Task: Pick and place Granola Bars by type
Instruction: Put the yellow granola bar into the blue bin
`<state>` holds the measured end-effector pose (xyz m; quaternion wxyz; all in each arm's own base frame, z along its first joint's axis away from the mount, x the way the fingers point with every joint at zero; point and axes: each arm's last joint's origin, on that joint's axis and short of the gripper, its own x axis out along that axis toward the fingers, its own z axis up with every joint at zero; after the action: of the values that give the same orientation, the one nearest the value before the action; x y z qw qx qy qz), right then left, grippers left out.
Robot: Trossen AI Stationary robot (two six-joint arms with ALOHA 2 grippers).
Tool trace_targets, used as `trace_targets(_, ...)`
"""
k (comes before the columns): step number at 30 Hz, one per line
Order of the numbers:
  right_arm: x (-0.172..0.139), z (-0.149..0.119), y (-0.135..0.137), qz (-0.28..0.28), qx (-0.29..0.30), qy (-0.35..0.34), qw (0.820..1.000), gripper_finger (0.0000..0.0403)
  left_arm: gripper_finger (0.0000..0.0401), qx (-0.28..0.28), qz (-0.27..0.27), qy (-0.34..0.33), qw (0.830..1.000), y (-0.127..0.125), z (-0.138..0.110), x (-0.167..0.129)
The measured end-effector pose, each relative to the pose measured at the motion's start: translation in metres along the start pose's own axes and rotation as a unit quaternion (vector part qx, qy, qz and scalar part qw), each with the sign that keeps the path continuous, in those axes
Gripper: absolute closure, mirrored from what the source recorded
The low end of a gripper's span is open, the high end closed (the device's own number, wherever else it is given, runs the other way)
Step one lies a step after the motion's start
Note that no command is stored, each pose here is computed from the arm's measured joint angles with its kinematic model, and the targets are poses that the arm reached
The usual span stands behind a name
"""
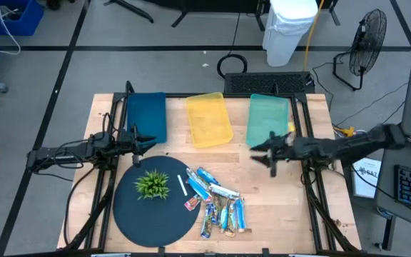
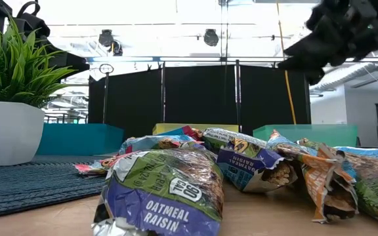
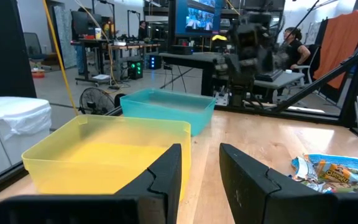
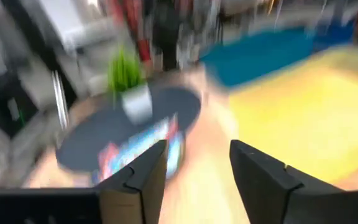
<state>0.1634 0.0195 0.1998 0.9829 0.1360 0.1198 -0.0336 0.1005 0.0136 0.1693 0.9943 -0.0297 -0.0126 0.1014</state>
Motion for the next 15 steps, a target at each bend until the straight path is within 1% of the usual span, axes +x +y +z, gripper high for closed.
trace_targets(3, 0.026, 0.011, 0.022, 0.013, -0.048, 0.065, 0.997, 0.0249, 0.0288, 0.0, 0.0, 0.0, 1.0, 0.0, 0.0, 0.0)
trace_targets(5, 0.043, 0.011, 0.034, 0.014, -0.075, 0.112, 0.991, 0.0249, 0.0288, 0.0, 0.0, 0.0, 1.0, 0.0, 0.0, 0.0)
trace_targets(7, 0.059, 0.009, 0.042, 0.015, -0.09, 0.141, 0.986, 0.0247, 0.0288, 0.0, 0.0, 0.0, 1.0, 0.0, 0.0, 0.0)
trace_targets(11, 0.082, 0.002, 0.054, 0.018, -0.101, 0.17, 0.98, 0.0237, 0.0288, 0.0, 0.0, 0.0, 1.0, 0.0, 0.0, 0.0)
trace_targets(13, 0.09, -0.008, 0.055, 0.01, -0.089, 0.193, 0.977, 0.0232, 0.0288, 0.0, 0.0, 0.0, 1.0, 0.0, 0.0, 0.0)
trace_targets(15, 0.097, -0.015, 0.058, 0.008, -0.067, 0.199, 0.978, 0.0227, 0.0288, 0.0, 0.0, 0.0, 1.0, 0.0, 0.0, 0.0)
